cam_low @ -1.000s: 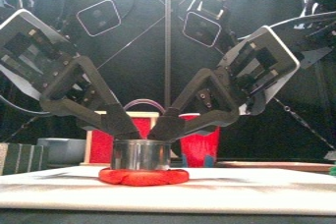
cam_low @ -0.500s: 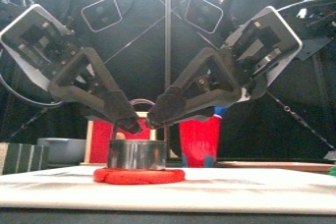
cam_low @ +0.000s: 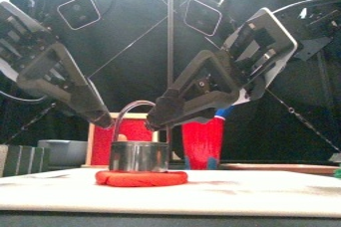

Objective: Get the cutter from the drawer then cut the dough then place the extra dough in the bowl
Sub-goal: Cut the dough

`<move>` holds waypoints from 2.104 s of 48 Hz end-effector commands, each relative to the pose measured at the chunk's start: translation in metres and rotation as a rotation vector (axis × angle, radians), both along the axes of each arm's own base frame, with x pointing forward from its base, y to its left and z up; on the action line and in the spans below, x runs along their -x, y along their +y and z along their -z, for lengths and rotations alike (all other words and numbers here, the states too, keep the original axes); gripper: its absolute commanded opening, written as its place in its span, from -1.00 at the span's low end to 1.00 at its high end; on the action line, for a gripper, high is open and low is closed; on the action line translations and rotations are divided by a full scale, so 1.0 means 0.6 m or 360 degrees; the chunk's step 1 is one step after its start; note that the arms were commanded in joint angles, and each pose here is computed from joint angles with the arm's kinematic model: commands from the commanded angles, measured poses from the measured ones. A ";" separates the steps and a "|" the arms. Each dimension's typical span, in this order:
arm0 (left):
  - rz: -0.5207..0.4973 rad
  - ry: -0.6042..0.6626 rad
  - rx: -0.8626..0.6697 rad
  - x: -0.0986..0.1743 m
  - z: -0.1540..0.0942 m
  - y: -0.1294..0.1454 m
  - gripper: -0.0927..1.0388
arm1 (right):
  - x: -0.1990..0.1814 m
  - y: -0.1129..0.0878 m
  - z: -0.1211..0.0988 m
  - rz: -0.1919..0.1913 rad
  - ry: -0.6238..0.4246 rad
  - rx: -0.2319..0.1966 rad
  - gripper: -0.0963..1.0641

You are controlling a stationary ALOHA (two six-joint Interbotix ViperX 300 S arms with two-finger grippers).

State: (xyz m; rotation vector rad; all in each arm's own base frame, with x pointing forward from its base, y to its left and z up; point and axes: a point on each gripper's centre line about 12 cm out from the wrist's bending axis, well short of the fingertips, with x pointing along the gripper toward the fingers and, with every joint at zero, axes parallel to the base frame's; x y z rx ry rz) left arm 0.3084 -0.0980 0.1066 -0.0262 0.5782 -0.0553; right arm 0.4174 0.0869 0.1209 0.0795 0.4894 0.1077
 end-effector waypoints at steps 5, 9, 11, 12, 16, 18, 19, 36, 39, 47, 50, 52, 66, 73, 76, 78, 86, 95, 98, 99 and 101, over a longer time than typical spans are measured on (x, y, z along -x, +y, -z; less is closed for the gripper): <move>-0.0040 -0.0105 -0.0039 -0.009 -0.002 0.006 0.58 | -0.024 0.000 -0.071 -0.0020 0.0051 -0.0035 0.47; -0.0051 -0.0136 -0.0057 -0.010 -0.001 0.008 0.58 | -0.031 -0.004 -0.077 -0.0016 0.0120 -0.0045 0.58; -0.0046 -0.0141 -0.0064 -0.009 0.001 0.006 0.58 | -0.034 -0.006 -0.080 -0.0011 0.0150 -0.0053 0.65; -0.0045 -0.0144 -0.0070 -0.009 0.003 0.005 0.58 | -0.036 -0.009 -0.081 -0.0008 0.0164 -0.0054 0.69; -0.0038 -0.0160 -0.0094 -0.012 0.013 -0.001 0.49 | -0.042 -0.014 -0.091 -0.0002 0.0218 -0.0064 0.76; -0.0031 -0.0183 -0.0115 -0.012 0.017 -0.005 0.39 | -0.046 -0.015 -0.095 -0.0003 0.0249 -0.0067 0.76; -0.0028 -0.0195 -0.0124 -0.011 0.019 -0.007 0.34 | -0.048 -0.017 -0.097 -0.0004 0.0266 -0.0068 0.76; 0.0021 -0.0216 -0.0154 -0.021 0.036 -0.032 0.15 | -0.069 -0.014 -0.108 0.0016 0.0552 -0.0094 0.76; 0.0020 -0.0198 -0.0162 -0.021 0.043 -0.031 0.14 | -0.073 -0.016 -0.103 0.0031 0.0571 -0.0067 0.76; 0.0021 -0.0167 -0.0177 -0.025 0.058 -0.034 0.12 | -0.083 -0.018 -0.092 0.0086 0.0593 -0.0046 0.75; 0.0017 -0.0150 -0.0187 -0.029 0.069 -0.034 0.12 | -0.082 -0.018 -0.091 0.0114 0.0599 -0.0062 0.75; 0.0019 -0.0137 -0.0192 -0.030 0.074 -0.035 0.12 | -0.080 -0.020 -0.089 0.0122 0.0610 -0.0058 0.75; 0.0017 -0.0122 -0.0187 -0.031 0.078 -0.036 0.12 | -0.073 -0.011 -0.067 0.0140 0.0695 -0.0070 0.75; 0.0004 -0.0117 -0.0184 -0.029 0.078 -0.034 0.12 | -0.072 -0.006 -0.062 0.0134 0.0721 -0.0062 0.73; -0.0005 -0.0110 -0.0183 -0.029 0.079 -0.032 0.12 | -0.072 -0.006 -0.060 0.0132 0.0723 -0.0059 0.64; -0.0002 -0.0110 -0.0183 -0.028 0.079 -0.033 0.12 | -0.074 -0.006 -0.061 0.0131 0.0720 -0.0058 0.51; -0.0002 -0.0110 -0.0183 -0.028 0.079 -0.033 0.12 | -0.083 -0.002 -0.081 0.0125 0.0680 -0.0065 0.13; -0.0002 -0.0110 -0.0183 -0.028 0.079 -0.033 0.12 | -0.082 0.001 -0.117 0.0126 0.0727 -0.0033 0.04; -0.0008 -0.0110 -0.0180 -0.029 0.079 -0.032 0.12 | -0.083 0.001 -0.129 0.0120 0.0697 -0.0021 0.04; -0.0004 -0.0110 -0.0181 -0.028 0.079 -0.033 0.12 | -0.083 0.001 -0.130 0.0121 0.0699 -0.0018 0.04; -0.0006 -0.0110 -0.0181 -0.029 0.079 -0.032 0.12 | -0.081 0.000 -0.139 0.0121 0.0686 -0.0018 0.04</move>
